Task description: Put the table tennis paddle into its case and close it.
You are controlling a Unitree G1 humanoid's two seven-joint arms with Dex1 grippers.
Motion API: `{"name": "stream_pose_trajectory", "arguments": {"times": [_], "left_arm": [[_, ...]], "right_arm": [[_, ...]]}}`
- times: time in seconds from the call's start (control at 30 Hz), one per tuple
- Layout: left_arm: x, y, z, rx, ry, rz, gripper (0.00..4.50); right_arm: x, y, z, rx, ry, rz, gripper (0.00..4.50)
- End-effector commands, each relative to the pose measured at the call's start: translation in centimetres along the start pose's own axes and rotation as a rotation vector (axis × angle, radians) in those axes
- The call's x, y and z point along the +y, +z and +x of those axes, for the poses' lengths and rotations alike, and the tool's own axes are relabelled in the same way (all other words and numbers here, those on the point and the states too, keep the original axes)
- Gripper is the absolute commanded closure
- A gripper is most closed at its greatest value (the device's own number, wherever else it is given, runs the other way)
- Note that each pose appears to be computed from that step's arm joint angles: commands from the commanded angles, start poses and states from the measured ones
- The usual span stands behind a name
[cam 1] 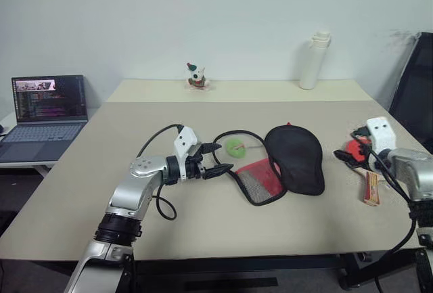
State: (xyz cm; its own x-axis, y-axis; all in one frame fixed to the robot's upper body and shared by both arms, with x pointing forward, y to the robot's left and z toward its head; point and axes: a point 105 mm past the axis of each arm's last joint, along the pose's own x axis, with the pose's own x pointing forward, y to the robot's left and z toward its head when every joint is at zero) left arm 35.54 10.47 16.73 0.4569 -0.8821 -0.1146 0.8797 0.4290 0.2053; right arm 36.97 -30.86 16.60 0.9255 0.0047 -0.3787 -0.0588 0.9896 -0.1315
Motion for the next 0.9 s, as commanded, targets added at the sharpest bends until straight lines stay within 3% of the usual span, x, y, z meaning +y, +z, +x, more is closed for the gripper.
{"name": "stream_pose_trajectory", "arguments": {"times": [0.03,0.37,0.77,0.9], "left_arm": [[-0.1,1.2,0.3,-0.036,-0.024,0.044,0.54],[0.1,1.7,1.0,-0.037,-0.051,0.063,0.54],[0.2,1.8,0.5,-0.032,-0.034,0.071,0.54],[0.2,1.7,0.3,-0.03,-0.028,0.072,0.54]], "right_arm": [[-1.9,-1.1,-1.4,-0.022,-0.173,0.093,0.02],[-2.5,-5.0,-0.9,0.047,-0.369,0.217,0.02],[-1.5,-7.3,0.8,0.139,-0.34,0.367,0.02],[-2.1,-7.5,1.0,0.142,-0.358,0.387,0.92]]}}
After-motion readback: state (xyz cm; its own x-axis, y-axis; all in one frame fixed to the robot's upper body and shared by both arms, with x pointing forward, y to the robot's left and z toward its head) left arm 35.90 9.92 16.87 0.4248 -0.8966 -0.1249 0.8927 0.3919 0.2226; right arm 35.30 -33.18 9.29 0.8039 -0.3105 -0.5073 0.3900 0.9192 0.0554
